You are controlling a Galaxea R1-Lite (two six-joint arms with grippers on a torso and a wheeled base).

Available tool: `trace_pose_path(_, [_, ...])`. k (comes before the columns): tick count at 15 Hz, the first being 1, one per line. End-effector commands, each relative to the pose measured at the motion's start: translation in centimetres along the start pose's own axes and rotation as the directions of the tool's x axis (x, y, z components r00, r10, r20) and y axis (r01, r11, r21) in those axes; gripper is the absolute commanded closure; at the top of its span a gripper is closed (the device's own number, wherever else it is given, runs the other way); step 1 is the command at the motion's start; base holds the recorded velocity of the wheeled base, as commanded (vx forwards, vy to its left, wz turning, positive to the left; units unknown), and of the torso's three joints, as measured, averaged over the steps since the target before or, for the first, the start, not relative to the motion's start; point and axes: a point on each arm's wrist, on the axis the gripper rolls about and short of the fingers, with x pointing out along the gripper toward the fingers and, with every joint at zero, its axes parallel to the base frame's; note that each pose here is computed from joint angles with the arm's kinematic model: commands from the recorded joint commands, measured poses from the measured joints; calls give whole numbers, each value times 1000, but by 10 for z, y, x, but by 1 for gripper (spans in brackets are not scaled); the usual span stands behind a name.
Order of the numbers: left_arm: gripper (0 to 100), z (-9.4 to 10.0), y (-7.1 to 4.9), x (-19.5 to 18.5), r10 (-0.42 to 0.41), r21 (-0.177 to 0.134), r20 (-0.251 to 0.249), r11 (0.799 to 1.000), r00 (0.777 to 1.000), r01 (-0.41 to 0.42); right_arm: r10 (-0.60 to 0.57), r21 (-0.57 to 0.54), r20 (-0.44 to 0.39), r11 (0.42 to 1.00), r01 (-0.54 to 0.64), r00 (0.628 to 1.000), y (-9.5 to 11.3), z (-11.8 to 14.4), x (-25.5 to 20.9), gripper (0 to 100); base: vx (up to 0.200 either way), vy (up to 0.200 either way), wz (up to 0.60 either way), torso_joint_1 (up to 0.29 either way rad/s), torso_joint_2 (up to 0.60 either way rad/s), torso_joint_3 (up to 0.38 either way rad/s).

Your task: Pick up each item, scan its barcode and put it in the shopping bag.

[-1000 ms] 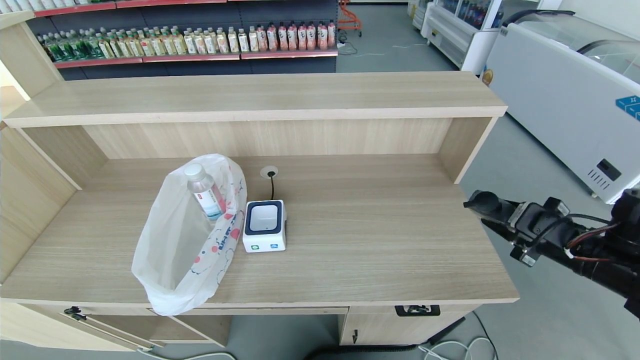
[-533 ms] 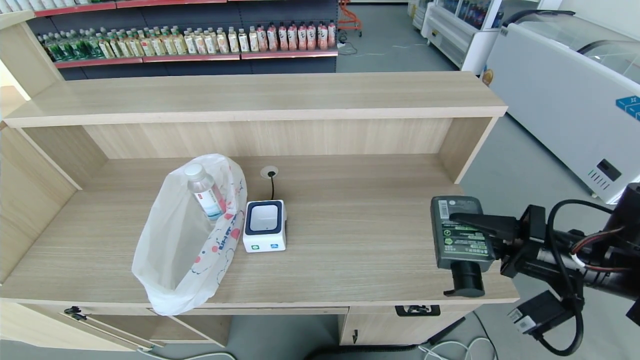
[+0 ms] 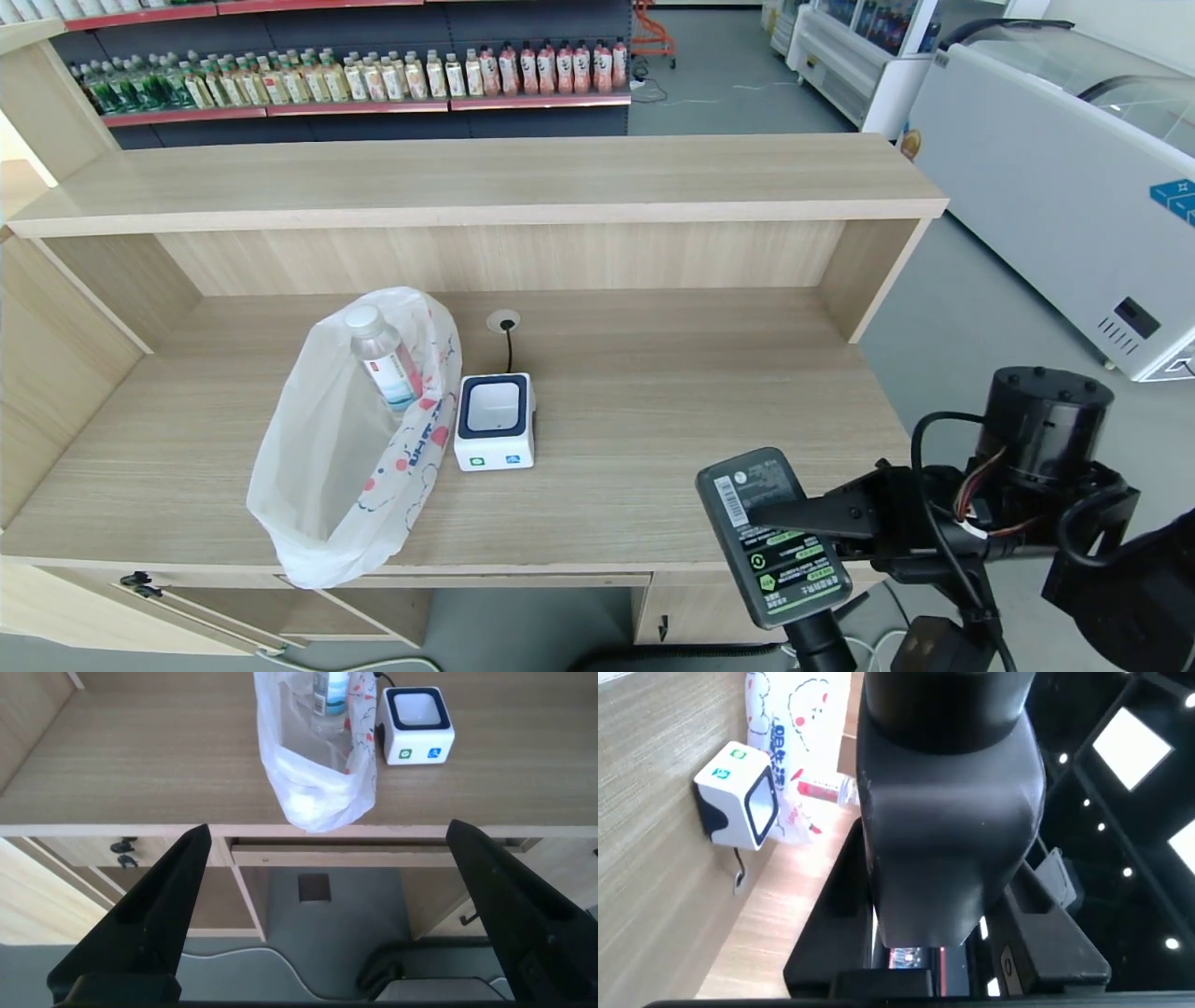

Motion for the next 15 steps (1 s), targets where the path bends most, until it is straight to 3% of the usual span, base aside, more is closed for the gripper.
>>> trace_pose_path(1, [0, 0, 0, 0, 0, -1, 0, 1000, 1000, 0, -15, 15, 47, 1000, 14, 999, 12, 5, 15, 100, 0, 0, 0, 0, 0, 0])
trace_pose_path(15, [0, 0, 0, 0, 0, -1, 0, 1000, 1000, 0, -100, -6, 144, 995, 102, 984, 39, -2, 65, 100, 0, 0, 0, 0, 0, 0])
